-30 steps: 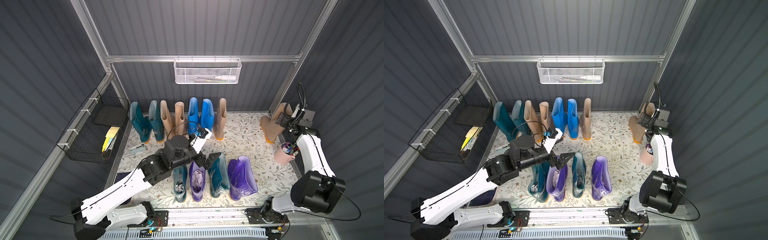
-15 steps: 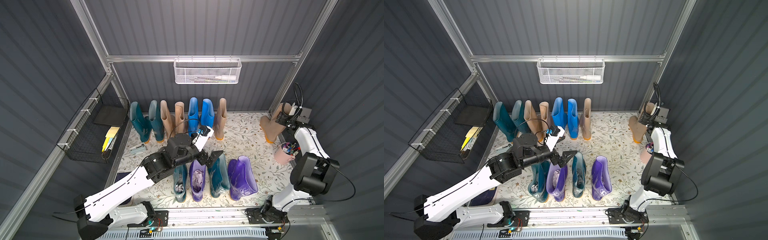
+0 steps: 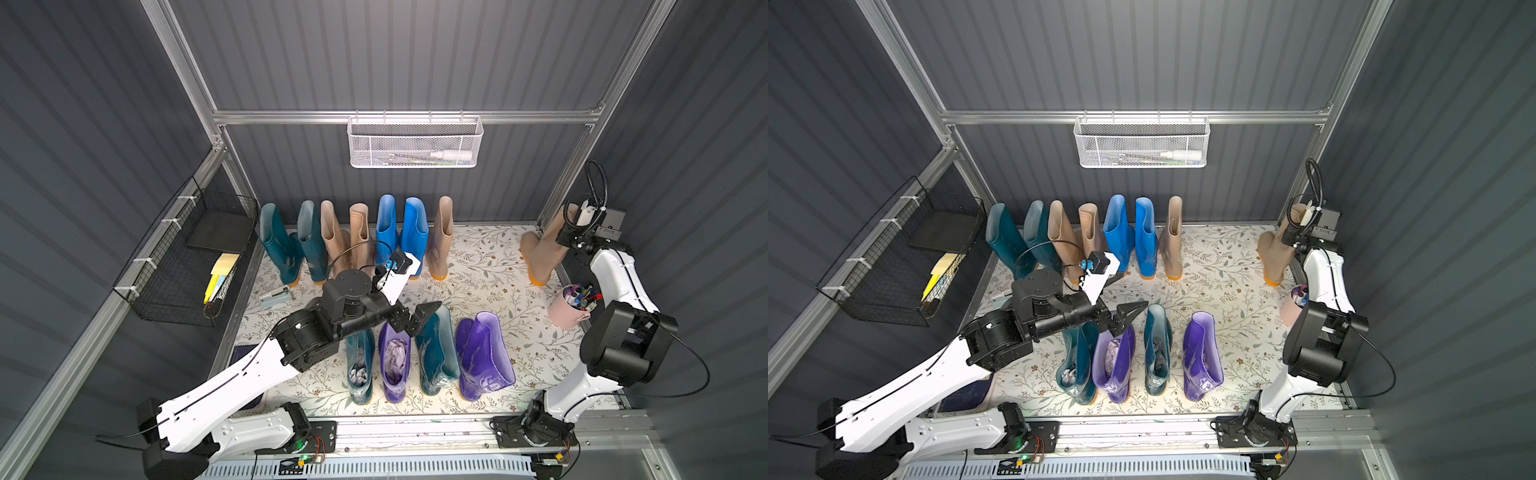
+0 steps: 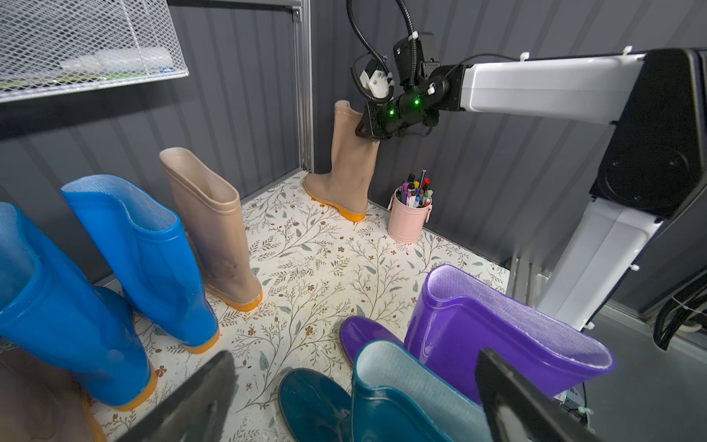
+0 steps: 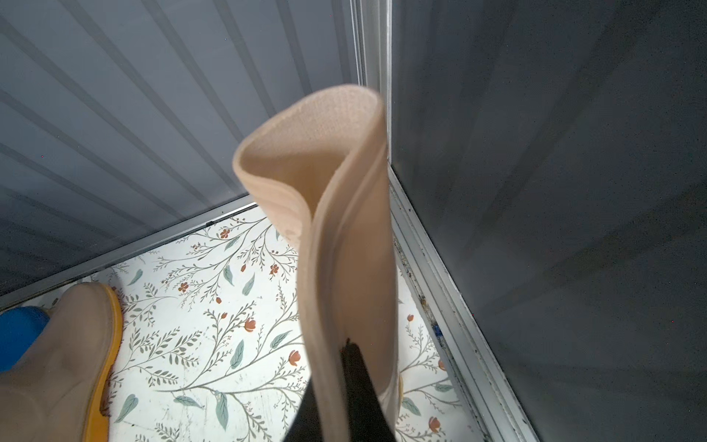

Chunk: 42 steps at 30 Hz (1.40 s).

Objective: Match and arrange rain boots in pairs
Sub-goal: Pair a pair of rain boots at the center of the board.

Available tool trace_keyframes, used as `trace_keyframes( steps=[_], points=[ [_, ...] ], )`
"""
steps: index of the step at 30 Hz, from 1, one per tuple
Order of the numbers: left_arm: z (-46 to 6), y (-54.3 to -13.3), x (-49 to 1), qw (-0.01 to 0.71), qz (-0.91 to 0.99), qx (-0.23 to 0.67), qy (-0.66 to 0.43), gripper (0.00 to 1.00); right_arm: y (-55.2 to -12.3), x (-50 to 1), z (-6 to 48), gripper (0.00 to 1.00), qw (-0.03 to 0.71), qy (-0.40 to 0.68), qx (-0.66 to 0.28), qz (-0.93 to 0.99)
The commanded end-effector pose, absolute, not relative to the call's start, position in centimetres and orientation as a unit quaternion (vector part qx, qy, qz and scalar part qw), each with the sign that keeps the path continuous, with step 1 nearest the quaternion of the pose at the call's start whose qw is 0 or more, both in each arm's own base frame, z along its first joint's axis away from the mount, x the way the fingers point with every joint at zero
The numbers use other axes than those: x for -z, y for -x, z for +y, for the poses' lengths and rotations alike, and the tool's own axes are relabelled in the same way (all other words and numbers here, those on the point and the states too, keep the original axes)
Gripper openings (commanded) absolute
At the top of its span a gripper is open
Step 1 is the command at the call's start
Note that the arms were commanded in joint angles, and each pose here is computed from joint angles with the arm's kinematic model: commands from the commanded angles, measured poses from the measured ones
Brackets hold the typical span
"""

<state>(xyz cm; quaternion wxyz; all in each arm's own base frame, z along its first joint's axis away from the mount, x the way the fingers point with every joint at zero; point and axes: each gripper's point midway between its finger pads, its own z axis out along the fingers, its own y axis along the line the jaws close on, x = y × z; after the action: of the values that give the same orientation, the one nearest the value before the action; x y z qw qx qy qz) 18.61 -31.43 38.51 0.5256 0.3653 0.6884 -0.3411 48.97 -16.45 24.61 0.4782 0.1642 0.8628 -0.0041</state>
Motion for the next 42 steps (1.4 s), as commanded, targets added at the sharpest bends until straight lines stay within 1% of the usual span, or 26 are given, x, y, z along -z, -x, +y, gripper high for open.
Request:
trace_keyframes(
  steps=[1,10,42],
  points=[
    [-30.7,-18.3,-38.8,0.536,0.682,0.331,-0.372,0.99,-49.2,-26.7,-15.9,0.0,0.494,-0.153,-0.012,0.856],
    [-30.7,-18.2,-38.5,0.53,0.684,0.333,-0.375,1.0,-49.3,-28.2,-14.6,0.0,0.505,-0.137,-0.027,0.852],
    [-30.5,-18.0,-38.5,0.53,0.684,0.333,-0.374,1.0,-51.6,-30.9,-5.6,0.0,0.522,-0.064,-0.081,0.847]
  ],
)
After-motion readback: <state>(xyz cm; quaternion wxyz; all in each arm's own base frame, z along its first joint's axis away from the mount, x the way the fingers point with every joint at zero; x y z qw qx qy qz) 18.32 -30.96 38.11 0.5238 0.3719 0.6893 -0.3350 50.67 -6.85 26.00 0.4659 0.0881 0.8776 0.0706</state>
